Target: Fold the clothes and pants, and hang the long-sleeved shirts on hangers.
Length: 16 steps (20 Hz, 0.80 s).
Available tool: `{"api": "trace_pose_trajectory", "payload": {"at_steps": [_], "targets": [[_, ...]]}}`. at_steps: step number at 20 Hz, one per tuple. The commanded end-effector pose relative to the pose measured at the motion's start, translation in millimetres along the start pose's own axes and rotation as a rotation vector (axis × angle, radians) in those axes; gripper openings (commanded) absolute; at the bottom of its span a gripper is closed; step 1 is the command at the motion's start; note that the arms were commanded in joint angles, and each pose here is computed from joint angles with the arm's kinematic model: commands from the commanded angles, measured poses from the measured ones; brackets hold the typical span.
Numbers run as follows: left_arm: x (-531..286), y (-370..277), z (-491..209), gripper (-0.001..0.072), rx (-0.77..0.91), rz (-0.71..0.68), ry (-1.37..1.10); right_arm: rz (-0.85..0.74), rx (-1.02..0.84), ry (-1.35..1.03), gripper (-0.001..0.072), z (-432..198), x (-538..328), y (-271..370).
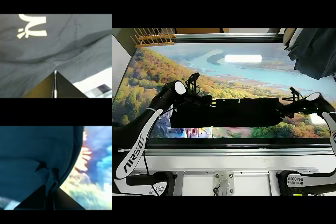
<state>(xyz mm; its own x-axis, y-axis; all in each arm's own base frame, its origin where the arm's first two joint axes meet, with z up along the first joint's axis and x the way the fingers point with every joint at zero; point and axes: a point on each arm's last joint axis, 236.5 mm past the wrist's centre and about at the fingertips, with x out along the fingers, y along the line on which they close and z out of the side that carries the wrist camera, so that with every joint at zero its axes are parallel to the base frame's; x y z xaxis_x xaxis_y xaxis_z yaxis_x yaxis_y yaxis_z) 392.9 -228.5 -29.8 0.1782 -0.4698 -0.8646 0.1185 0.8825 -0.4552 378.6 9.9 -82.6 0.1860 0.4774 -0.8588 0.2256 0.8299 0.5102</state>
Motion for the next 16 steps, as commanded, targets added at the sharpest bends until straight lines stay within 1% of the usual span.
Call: {"api": "trace_pose_trajectory", "payload": {"at_steps": [1,6,10,16], "targets": [[29,-35,9,0.0008,0.009,-0.092,0.030,-0.151,-0.056,0.011,0.0012,8,-59,-2],[94,-94,8,0.0008,0.124,-0.136,0.096,-0.158,-0.206,-0.028,0.0012,22,-117,70],[132,-113,-6,0.0008,0.175,-0.145,0.177,-0.142,-0.329,-0.044,0.0012,18,-139,128],[157,-127,-15,0.0008,0.220,-0.154,0.234,-0.106,-0.481,-0.081,0.0012,7,-144,195]]}}
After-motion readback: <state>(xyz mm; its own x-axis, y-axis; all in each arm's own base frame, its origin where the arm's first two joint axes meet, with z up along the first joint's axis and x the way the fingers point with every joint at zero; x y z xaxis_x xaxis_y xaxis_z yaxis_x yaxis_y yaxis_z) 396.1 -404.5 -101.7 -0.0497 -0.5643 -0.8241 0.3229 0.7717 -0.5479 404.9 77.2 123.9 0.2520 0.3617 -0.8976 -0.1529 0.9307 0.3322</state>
